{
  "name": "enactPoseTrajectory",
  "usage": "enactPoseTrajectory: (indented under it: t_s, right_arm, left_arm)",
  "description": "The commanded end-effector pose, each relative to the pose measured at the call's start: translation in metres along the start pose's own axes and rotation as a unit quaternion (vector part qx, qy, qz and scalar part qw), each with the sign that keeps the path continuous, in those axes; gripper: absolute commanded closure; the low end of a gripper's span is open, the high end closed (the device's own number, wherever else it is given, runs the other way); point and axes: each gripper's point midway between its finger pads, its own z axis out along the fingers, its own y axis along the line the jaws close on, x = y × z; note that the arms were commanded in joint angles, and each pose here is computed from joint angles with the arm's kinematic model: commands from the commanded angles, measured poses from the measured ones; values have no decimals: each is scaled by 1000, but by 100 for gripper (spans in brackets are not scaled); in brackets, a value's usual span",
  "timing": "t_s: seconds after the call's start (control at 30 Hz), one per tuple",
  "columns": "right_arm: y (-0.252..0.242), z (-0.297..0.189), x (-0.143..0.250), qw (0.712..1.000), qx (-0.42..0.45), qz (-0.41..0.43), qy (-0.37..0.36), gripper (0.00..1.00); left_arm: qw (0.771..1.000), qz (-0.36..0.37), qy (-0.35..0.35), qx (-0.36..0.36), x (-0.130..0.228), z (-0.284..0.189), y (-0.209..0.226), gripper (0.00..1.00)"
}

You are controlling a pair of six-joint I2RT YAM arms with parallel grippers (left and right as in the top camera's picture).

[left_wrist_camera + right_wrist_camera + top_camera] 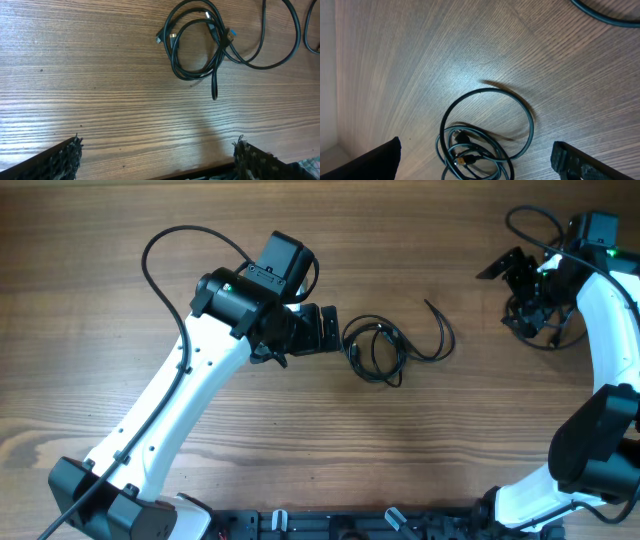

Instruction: Untangle cables

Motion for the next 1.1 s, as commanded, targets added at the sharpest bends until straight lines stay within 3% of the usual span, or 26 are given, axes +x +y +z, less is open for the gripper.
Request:
enactPoseTrajectory:
  t_s: [0.0,0.23,0.43,0.7,0.83,1.07]
  right_arm:
    - [-3,3,1,1000,10,17,-4,1]
    - [-38,-2,-23,987,131,9,-94,0]
    - [-74,-8,-64,953,237,9,-187,0]
    - [-160,-9,-82,956,255,96,-112,0]
    - [-178,-6,-85,951,267,111,-105,4]
    - [-189,43,-75,958,257,122,-39,32]
  left_arm:
    - [1000,-2,5,-6,0,4,3,0]
    - [1000,-2,5,-6,0,4,3,0]
    - [1000,-2,5,-6,0,4,3,0]
    - [1000,-2,5,-6,0,4,3,0]
    - [1000,-2,5,-6,0,4,3,0]
    - [1000,-2,5,-6,0,4,3,0]
